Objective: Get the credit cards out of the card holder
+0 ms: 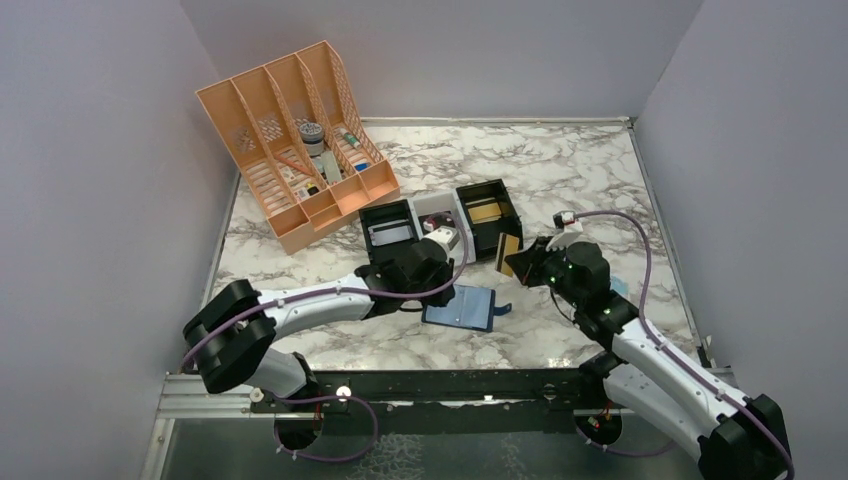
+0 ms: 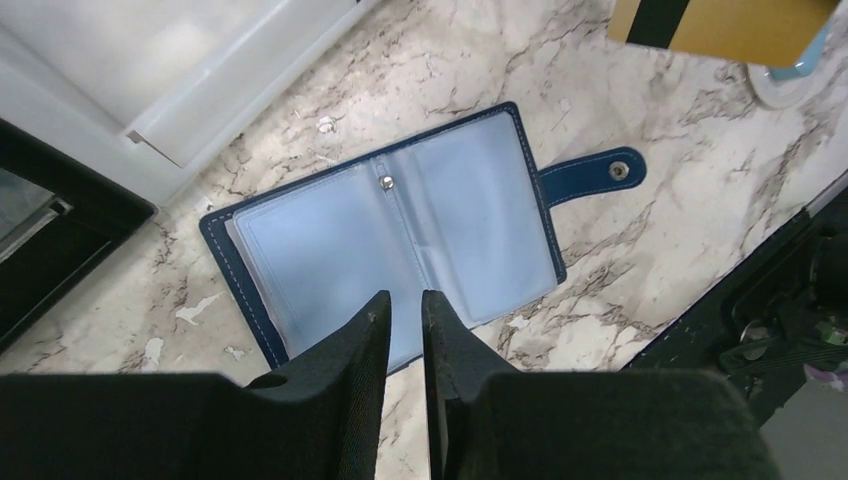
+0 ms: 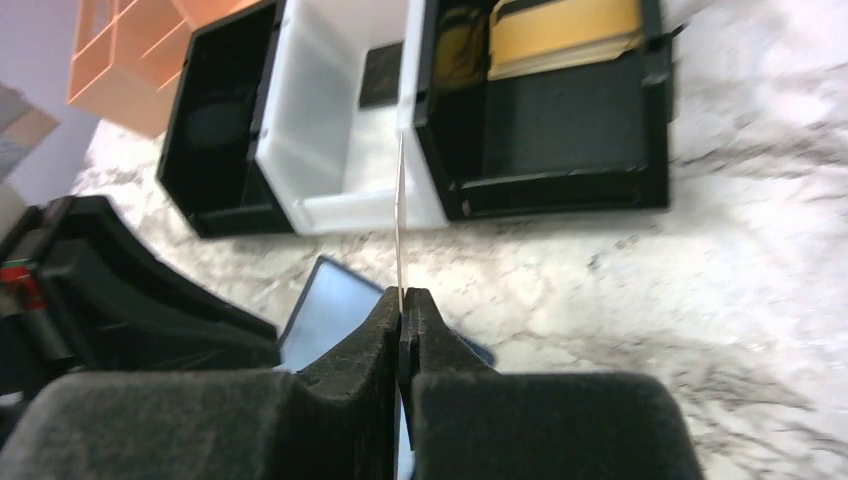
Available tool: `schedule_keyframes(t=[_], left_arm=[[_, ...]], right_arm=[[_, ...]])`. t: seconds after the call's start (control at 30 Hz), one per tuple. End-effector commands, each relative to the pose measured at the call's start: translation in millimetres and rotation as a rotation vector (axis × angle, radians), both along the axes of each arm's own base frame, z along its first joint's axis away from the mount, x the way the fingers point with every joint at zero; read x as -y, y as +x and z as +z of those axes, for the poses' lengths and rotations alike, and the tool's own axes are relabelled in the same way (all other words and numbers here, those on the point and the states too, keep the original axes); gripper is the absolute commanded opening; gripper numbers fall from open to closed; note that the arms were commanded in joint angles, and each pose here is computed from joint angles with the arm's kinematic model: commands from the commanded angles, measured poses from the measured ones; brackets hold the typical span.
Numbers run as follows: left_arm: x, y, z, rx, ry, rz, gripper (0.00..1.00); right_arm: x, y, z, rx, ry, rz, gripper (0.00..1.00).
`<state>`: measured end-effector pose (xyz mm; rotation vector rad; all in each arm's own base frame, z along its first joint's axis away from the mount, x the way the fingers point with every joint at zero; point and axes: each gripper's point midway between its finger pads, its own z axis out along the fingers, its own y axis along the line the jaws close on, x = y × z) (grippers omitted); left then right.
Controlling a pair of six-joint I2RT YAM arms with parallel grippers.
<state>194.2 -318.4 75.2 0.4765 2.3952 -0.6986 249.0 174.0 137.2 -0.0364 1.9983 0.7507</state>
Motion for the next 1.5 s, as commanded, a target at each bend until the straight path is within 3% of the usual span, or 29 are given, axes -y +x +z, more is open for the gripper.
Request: schedule_keyframes(t=[0.0, 0.23, 0.47, 0.67, 0.9, 0.97, 1.13, 1.33, 1.47], left_arm=[[-8.6, 7.9, 17.6, 0.085, -0.013, 0.032, 0.23], [-43.9, 25.0, 36.0, 0.198, 0.097, 0.109, 0.53], [-56.1, 25.1, 47.2, 0.193, 0.041, 0.137, 0.71], [-61.1, 21.5, 38.9, 0.155, 0.025, 0.164, 0.73], [-55.9, 19.1, 40.1, 0.143, -0.006, 0.151, 0.74], [-55.4, 19.2, 40.6, 0.143, -0.009, 0.151, 0.74], [-54.6, 19.1, 41.0, 0.14, -0.012, 0.148, 0.75], [-56.0, 16.7, 42.7, 0.135, -0.028, 0.158, 0.75], [-59.9, 14.9, 43.1, 0.134, -0.026, 0.165, 0.75]], right_arm=[[35.0, 26.9, 21.8, 0.162, -0.14, -0.165, 0.01], [41.5, 60.0, 51.3, 0.284, -0.302, -0.175, 0.01], [7.8, 99.4, 44.3, 0.18, -0.219, 0.025, 0.01], [-12.3, 140.3, 21.8, 0.194, -0.356, 0.167, 0.01], [-7.7, 169.4, 33.4, 0.553, -0.697, 0.268, 0.01], [-21.7, 158.2, 19.9, 0.68, -0.842, 0.485, 0.01], [-13.7, 164.4, 1.3, 0.741, -1.088, 0.613, 0.01], [-20.5, 174.9, 2.1, 0.861, -1.15, 0.632, 0.01], [-32.1, 179.2, -11.6, 0.864, -1.143, 0.727, 0.01]])
